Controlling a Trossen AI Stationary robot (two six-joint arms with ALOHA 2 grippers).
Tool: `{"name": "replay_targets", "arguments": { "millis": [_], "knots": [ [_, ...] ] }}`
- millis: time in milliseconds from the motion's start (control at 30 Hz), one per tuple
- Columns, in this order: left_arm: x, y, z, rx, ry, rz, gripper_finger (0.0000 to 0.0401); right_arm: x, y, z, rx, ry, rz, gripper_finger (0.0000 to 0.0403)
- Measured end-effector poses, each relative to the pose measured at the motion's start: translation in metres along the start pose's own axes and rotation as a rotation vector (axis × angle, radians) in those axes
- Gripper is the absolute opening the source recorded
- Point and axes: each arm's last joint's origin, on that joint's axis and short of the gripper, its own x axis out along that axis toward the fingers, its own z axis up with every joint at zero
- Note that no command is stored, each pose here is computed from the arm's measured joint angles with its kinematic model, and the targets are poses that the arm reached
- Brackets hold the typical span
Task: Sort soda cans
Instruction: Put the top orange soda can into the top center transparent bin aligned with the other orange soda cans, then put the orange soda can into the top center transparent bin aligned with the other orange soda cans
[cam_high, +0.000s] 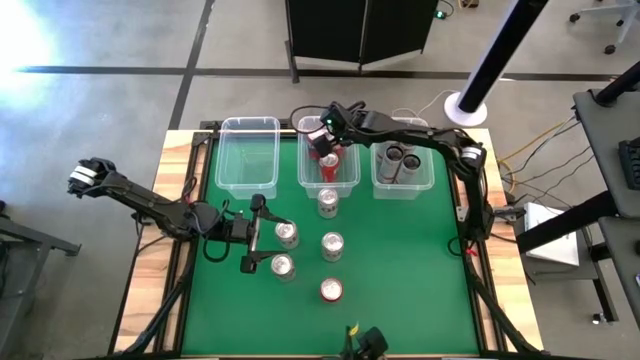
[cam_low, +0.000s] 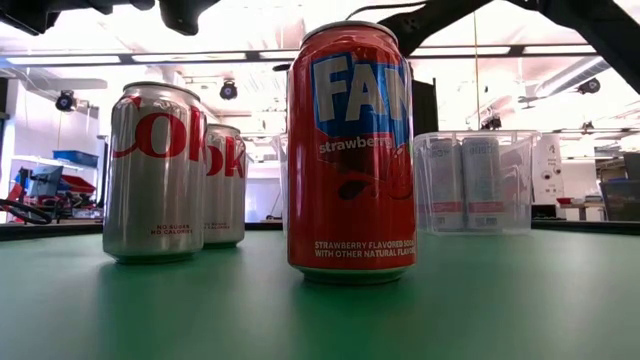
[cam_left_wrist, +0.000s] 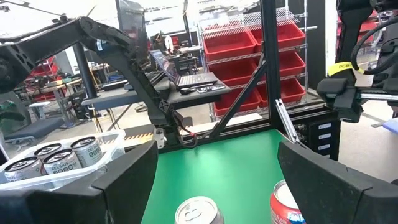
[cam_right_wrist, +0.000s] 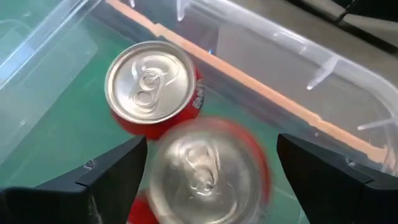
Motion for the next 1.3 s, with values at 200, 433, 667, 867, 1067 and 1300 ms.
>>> {"name": "replay_targets", "arguments": {
  "millis": [200,433,667,867,1067,1300],
  "knots": [
    [0.000,0.000,0.000,0.000,-0.001,0.000,0.0316,-0.026,0.000,0.007,-0.049,-0.031,0.033,0.0366],
    [-0.001,0.000,0.001,0.000,-0.004,0.001,0.0316,-0.082,0.030,-0.010,-0.292,0.005,0.160,0.0368],
    [-0.002,0.000,0.002,-0.001,-0.009,-0.005,0.0316,-0.149,0.098,-0.076,-0.390,-0.043,0.108,0.0368],
    [-0.003,0.000,0.004,-0.005,-0.017,-0.013,0.0316,-0.188,0.152,-0.165,-0.489,0.040,0.269,0.0368],
    [-0.003,-0.003,0.003,-0.003,-0.021,-0.082,0.0316,-0.222,0.181,-0.229,-0.450,0.023,0.397,0.0368],
    [-0.003,-0.003,0.007,0.000,-0.061,-0.109,0.0316,-0.229,0.197,-0.276,-0.577,-0.032,0.425,0.0368]
  ]
}}
